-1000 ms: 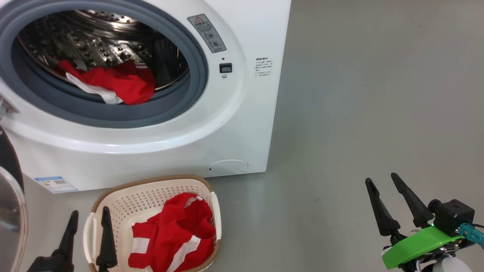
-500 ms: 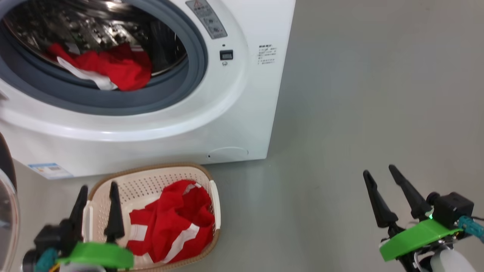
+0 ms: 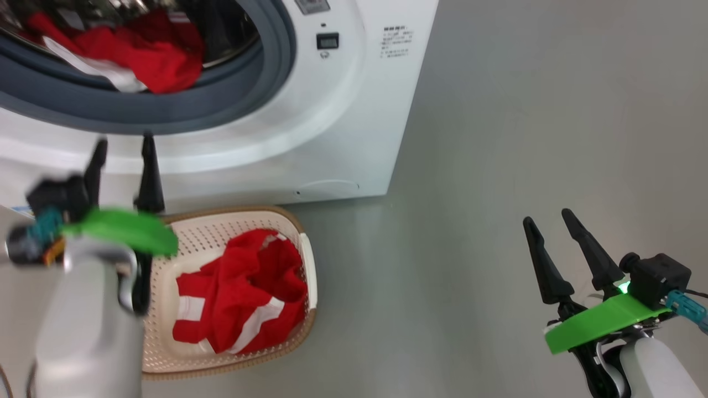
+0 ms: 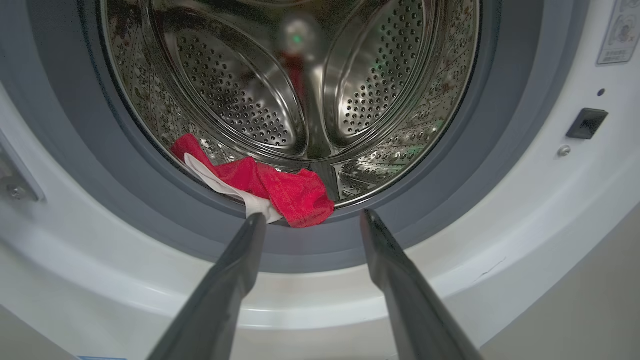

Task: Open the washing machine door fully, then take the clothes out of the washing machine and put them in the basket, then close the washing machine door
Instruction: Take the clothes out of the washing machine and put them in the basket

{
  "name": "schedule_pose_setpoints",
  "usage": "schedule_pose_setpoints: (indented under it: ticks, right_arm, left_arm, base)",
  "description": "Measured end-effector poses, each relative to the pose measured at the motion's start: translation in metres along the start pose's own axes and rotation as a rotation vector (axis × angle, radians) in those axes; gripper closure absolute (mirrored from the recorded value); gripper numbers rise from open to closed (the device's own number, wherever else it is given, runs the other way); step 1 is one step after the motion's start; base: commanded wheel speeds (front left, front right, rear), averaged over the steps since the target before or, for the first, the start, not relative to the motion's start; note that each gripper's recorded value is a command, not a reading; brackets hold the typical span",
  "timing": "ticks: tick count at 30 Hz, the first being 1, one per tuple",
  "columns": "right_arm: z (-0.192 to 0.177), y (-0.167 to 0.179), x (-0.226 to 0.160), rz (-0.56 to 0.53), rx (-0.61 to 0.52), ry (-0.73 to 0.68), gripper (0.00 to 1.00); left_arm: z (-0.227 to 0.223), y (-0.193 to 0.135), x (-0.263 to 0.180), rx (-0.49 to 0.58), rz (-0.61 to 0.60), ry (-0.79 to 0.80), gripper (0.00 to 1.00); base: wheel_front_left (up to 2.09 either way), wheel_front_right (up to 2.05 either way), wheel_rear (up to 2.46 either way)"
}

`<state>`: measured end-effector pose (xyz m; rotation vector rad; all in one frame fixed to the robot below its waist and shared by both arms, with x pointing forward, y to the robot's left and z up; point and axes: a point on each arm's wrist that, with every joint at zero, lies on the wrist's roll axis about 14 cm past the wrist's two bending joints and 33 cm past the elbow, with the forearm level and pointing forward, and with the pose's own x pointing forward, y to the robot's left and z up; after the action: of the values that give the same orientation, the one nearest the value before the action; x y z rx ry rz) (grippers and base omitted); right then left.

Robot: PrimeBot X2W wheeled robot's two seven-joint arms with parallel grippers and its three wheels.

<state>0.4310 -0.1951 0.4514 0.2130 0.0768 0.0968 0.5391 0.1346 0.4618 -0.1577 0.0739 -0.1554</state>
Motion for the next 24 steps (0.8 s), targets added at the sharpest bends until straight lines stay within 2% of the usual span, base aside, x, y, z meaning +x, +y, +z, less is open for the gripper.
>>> schedule_pose_setpoints:
  ticks: [9,16,24]
  right_arm:
    - [-0.011,0.0,0.017,-0.006,0.017,0.015,0.0]
    - [-0.015,-0.004,0.018,-0.017,0.014,0.026,0.0]
    - [-0.022,-0.003,0.024,-0.015,0.018,0.039,0.0]
  left_arm:
    - [-0.006,-0.006,0.066,0.068,-0.038,0.123,0.0]
    - [-0.02,-0.011,0.093,0.102,-0.051,0.245,0.0]
    - [-0.037,0.009,0.118,0.15,-0.002,0.349,0.0]
  base:
    - [0.0,0.0,0.0]
    - [0.0,0.0,0.0]
    - [0.0,0.0,0.0]
